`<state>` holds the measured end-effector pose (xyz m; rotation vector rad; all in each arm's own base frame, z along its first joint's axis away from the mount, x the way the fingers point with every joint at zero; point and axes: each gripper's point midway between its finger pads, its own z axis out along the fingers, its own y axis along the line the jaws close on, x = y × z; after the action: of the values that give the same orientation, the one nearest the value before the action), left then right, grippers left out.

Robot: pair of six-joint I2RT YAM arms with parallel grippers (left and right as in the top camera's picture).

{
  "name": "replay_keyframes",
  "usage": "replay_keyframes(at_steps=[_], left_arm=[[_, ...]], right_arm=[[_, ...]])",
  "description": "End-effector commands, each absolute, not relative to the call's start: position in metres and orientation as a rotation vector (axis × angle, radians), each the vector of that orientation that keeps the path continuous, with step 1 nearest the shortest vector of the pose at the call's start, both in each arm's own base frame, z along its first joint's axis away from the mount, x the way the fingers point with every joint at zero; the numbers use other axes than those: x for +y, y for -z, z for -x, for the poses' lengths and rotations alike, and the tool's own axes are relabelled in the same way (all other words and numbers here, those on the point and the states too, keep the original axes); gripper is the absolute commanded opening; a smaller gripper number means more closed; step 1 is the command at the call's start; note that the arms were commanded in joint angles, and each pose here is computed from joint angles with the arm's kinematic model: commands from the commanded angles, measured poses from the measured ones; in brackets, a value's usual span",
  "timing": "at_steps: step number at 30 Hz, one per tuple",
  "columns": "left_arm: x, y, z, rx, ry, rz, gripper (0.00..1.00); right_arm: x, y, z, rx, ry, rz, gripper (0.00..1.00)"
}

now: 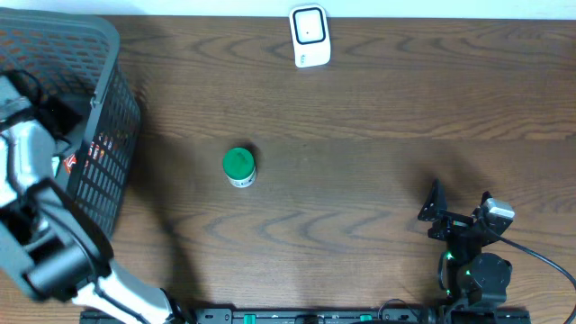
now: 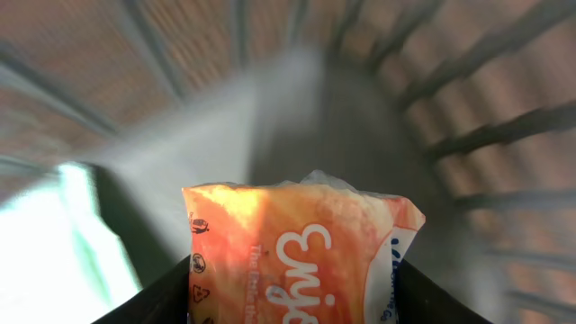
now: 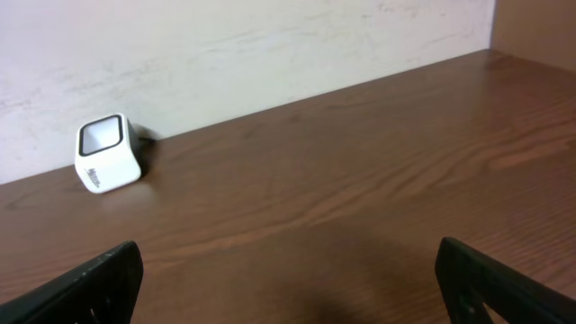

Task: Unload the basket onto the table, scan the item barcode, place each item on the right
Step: 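Reach into the basket and grasp the orange tissue pack, then lift the tissue pack and hold it before the scanner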

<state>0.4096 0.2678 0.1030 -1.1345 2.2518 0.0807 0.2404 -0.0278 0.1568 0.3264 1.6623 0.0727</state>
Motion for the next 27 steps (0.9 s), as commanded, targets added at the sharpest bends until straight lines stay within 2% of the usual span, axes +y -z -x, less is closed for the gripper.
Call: replay_keyframes(at_steps=[1,9,14,20,27], left_arm=[[0.277,-0.171,-0.395,2.128,-0.124,1.095,0.57],[0.251,-0.256,-0.363,2.015,-0.132,1.028,0.58],[0.205,-0.295,-0.369,1.987,-0.001,0.877,0.58],[0.115,-0.325,-0.39,2.001,0.214,0.632,0.58],[-0.02,-0.32,-0.406,2.116,0.424,0.303,0.58]], right_arm=[[-0.031,-0.155,-0.24,1.66,-0.061,-0.335,0.99],[-0.031,-0.155,-0.24,1.66,-0.061,-0.335,0.99],[-0.031,-0.155,-0.24,1.66,-0.061,-0.335,0.99],[-0.031,-0.155,-0.24,1.66,-0.061,-0.335,0.99],[-0.031,-0.155,-0.24,1.66,-0.061,-0.335,0.99]])
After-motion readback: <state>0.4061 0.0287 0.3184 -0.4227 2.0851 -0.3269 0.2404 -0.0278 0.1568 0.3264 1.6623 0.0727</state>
